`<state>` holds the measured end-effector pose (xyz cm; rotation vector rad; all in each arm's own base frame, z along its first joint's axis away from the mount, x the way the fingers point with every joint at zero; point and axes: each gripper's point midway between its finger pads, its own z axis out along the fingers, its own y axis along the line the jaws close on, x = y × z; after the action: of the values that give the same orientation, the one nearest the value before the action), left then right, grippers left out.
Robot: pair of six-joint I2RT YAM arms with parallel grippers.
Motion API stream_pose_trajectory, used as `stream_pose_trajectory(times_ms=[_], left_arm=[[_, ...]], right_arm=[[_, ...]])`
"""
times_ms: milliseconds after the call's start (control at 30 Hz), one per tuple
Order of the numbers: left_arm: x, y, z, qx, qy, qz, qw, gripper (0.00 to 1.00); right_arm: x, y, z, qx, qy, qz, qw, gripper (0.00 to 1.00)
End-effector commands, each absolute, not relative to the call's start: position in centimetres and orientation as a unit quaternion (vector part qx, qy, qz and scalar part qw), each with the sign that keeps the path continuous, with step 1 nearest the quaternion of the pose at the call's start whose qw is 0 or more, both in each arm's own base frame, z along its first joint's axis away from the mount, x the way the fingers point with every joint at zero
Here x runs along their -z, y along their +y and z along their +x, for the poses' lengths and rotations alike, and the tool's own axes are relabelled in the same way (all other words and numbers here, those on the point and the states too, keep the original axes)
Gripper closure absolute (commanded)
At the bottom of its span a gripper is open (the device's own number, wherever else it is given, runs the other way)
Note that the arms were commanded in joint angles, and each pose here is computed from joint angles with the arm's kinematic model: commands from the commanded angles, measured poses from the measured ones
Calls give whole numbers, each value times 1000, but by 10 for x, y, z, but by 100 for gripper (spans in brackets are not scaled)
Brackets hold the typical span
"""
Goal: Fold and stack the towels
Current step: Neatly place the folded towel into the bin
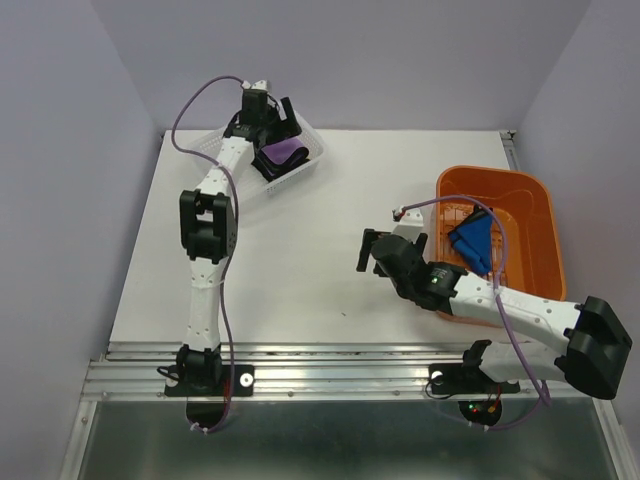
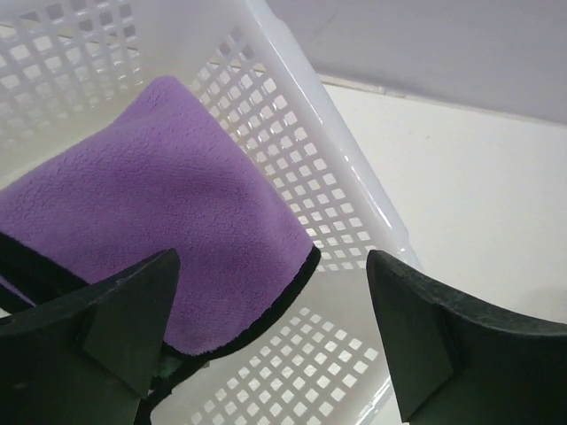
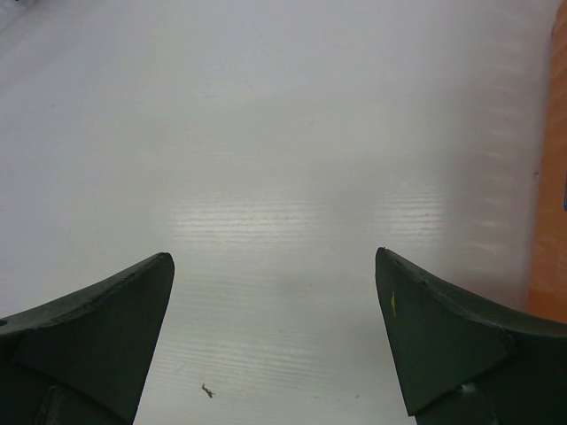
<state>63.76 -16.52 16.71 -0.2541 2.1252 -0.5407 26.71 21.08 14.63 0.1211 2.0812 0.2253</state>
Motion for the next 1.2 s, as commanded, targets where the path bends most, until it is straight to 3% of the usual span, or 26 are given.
stream_pose_trajectory(times_ms=[0, 200, 400, 733, 1167], left_arm=[[-194, -174, 650, 204, 841, -12, 501, 1], [-189, -173, 660, 47, 834, 55, 547, 1], [-184, -156, 664, -13, 834, 34, 550, 1], [-169, -153, 676, -18, 832, 71, 549, 1], [-113, -126, 666, 3, 872, 54, 487, 1]], right_arm=[[-164, 212, 276, -97, 844, 68, 522, 0], [-164, 213, 278, -94, 844, 67, 525, 0], [-160, 216, 279, -88, 849, 60, 518, 0], [-159, 215, 280, -80, 850, 58, 518, 0], [-151, 220, 281, -73, 857, 48, 508, 0]])
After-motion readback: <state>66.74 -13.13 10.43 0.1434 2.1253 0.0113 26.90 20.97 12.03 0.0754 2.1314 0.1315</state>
